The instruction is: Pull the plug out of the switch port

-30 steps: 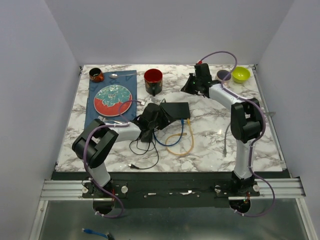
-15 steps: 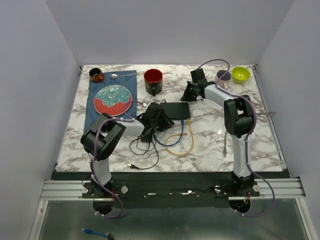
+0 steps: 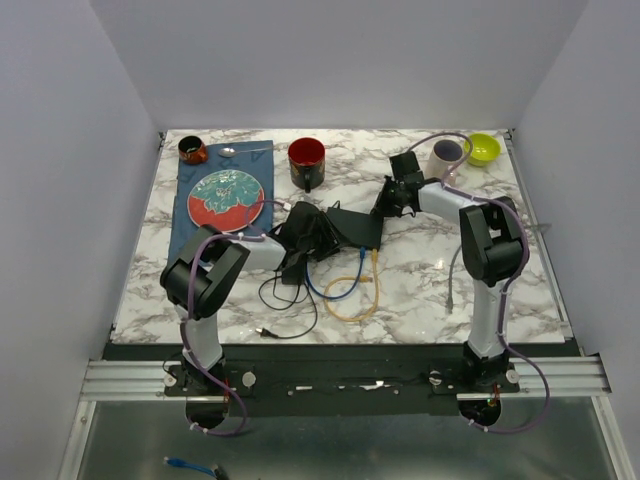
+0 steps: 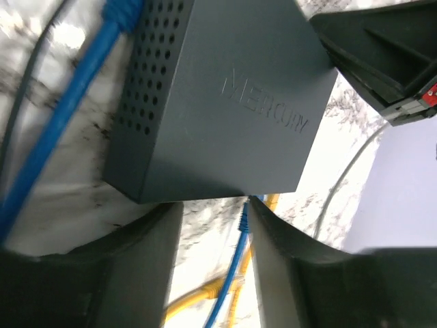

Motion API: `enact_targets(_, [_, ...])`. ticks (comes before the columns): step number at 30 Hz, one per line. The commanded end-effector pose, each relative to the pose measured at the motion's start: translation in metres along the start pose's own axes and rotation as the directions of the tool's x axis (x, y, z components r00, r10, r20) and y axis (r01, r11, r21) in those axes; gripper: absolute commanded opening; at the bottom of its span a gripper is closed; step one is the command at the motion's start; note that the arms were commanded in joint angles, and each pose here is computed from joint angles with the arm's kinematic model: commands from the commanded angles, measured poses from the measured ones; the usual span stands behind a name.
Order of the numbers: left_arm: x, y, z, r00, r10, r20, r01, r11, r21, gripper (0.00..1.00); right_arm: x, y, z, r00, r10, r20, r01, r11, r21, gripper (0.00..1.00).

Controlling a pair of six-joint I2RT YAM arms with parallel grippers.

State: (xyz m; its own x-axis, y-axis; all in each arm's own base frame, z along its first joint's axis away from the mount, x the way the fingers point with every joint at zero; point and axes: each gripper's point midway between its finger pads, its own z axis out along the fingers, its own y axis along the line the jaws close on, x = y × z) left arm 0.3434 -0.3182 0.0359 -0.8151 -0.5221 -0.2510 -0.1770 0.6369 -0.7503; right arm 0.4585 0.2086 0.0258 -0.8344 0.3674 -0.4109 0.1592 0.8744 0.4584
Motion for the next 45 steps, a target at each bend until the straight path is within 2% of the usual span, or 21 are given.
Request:
enact_targets(1, [-0.023,0.010,-0.018,0.996,0.007,0.089,-0.005,1.000,-0.021,0.74,-0.031,0.007,-0.047,0.989,0.020,0.145,-0.026,0.999,0.036,0.01])
enact_targets(3, [-0.026,0.008,-0.024,0.994,0.024,0.103,-0.022,1.000,-0.018,0.83,-0.039,0.006,-0.061,0.979,0.024,0.202,-0.035,0.998,0.050,0.02])
enact_targets(7, [-0.016,-0.003,-0.027,0.998,0.032,0.060,-0.036,0.998,0.060,0.82,-0.035,0.015,-0.082,0.974,0.031,0.224,-0.027,0.999,-0.024,0.02])
enact_targets(8, [-0.017,-0.014,-0.027,0.997,0.023,0.067,-0.031,0.992,0.119,0.81,-0.024,0.028,-0.086,0.983,0.031,0.179,-0.012,0.995,-0.104,0.02])
enact_targets(9, [-0.005,-0.008,-0.025,1.000,0.017,0.024,-0.020,0.990,0.137,0.78,-0.011,0.026,-0.081,0.988,0.029,0.150,-0.009,0.991,-0.135,0.01])
enact_targets(11, [-0.002,-0.020,-0.026,1.000,0.001,0.018,-0.005,0.976,0.216,0.75,0.011,0.035,-0.079,0.997,0.033,0.064,-0.018,0.975,-0.222,0.01])
enact_targets(15, [0.013,-0.024,-0.026,1.000,0.004,-0.024,0.003,0.959,0.283,0.67,0.043,0.032,-0.066,0.999,0.030,-0.022,-0.035,0.955,-0.295,0.01])
enact_targets(24, [0.027,-0.046,-0.021,0.997,0.044,-0.057,-0.022,0.938,0.347,0.63,0.071,0.012,-0.052,0.995,0.048,-0.086,-0.070,0.959,-0.275,0.01])
enact_targets(37, [0.040,-0.029,0.004,0.995,0.009,-0.103,0.021,0.957,0.290,0.55,0.089,-0.005,-0.036,0.987,0.081,-0.140,-0.111,0.968,-0.225,0.01])
enact_targets(45, [0.035,-0.039,0.011,0.995,-0.021,-0.095,0.051,0.943,0.328,0.50,0.091,-0.007,-0.033,0.986,0.081,-0.145,-0.112,0.969,-0.218,0.01])
